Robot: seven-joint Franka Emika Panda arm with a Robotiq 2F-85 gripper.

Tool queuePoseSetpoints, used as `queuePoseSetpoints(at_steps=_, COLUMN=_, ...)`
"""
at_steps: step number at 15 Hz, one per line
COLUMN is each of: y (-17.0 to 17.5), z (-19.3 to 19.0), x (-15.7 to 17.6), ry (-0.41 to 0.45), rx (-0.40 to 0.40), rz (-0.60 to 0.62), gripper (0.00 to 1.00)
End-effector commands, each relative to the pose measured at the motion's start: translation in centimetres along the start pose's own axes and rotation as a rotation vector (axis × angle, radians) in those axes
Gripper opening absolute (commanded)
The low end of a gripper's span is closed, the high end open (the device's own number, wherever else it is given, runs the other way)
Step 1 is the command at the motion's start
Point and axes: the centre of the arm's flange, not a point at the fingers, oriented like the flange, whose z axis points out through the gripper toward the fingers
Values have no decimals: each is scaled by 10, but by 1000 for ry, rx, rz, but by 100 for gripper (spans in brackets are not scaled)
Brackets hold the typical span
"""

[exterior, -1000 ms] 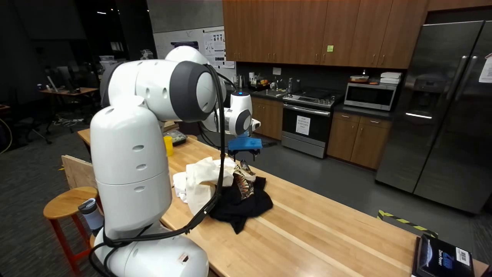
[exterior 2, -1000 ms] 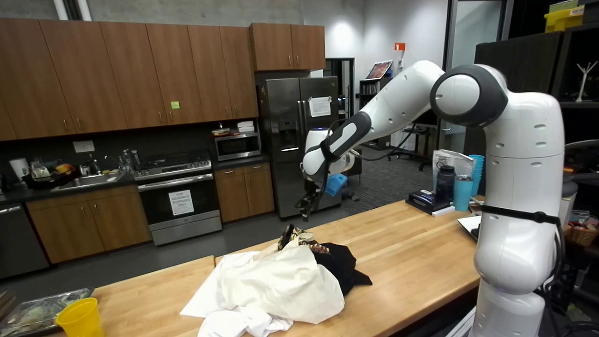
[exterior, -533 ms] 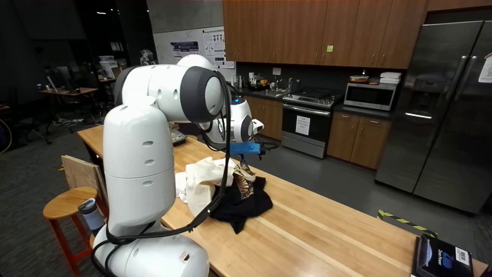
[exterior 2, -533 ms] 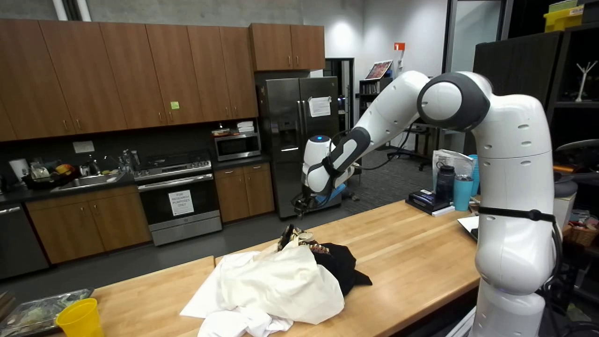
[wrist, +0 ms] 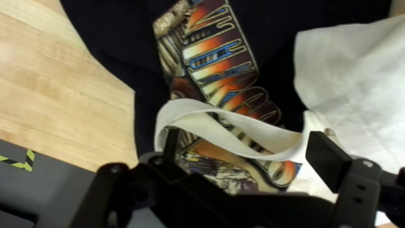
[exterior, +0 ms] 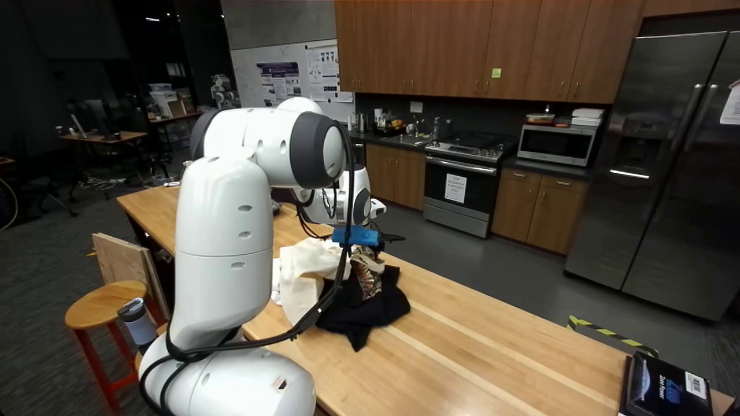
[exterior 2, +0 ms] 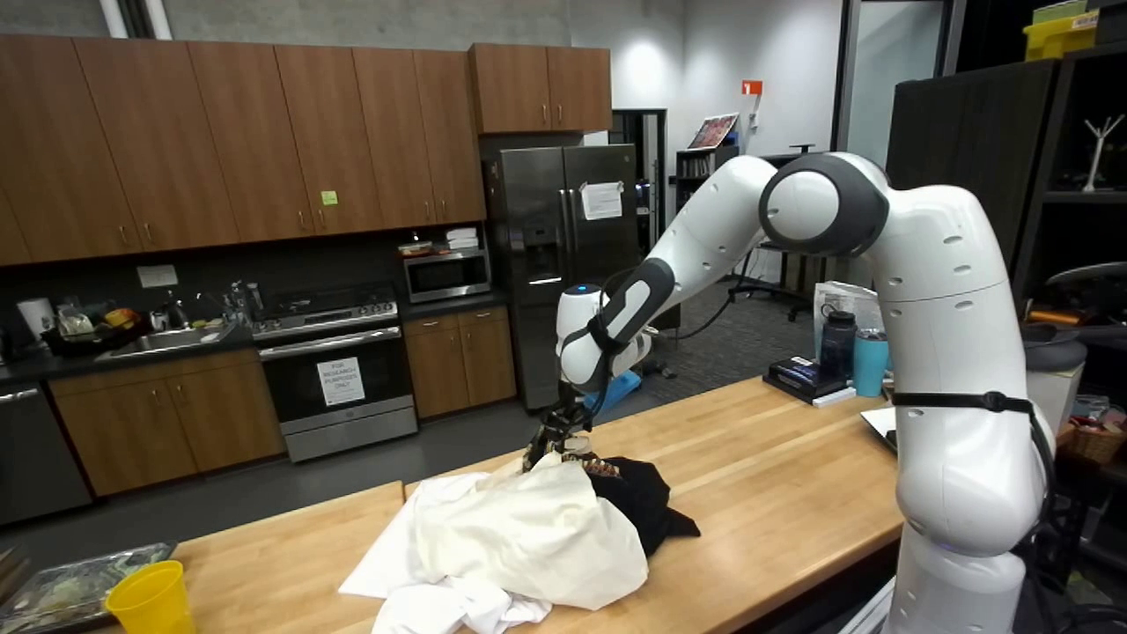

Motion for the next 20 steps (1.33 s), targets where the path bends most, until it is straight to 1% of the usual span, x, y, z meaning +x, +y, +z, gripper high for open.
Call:
queuePoseSetpoints(at_steps=1, y=-22, z=-20, x=26, ry=17, rx=87, rz=-26, gripper=100)
queuePoseSetpoints(at_steps=4, y=-36, z=-36, x=49, ry=77, rx=129, rz=-36, gripper=100)
queuePoseSetpoints(at_steps=6, y=-34, z=-38, x=57, ry=82, rx=134, rz=-16, gripper=100)
queuePoseSetpoints(at_steps=10, y=-13, z=-21, x=57, ry=46, rx=98, rz=7, gripper=100)
queuePoseSetpoints(at_steps=12, y=-1, z=-11, x=56, ry=8, rx=62, rz=18, gripper=100)
queuePoseSetpoints(at_steps=13, y=3, z=-8, x=55, ry=-5, rx=53, rz=19, gripper=75)
queuePoseSetpoints(at_steps=14, y=8, z=-5, x=55, ry=-13, rx=42, rz=13, gripper=74)
queuePoseSetpoints(at_steps=16, y=15, z=-2, x=55, ry=-24, rx=23, rz=-5, gripper=61)
queuePoseSetpoints(at_steps=17, y=15, z=-1, x=54, ry=-26, rx=17, rz=-8, gripper=54)
queuePoseSetpoints(at_steps=20, y=16, z=-2, x=56, ry=-30, rx=14, rz=-18, gripper=28)
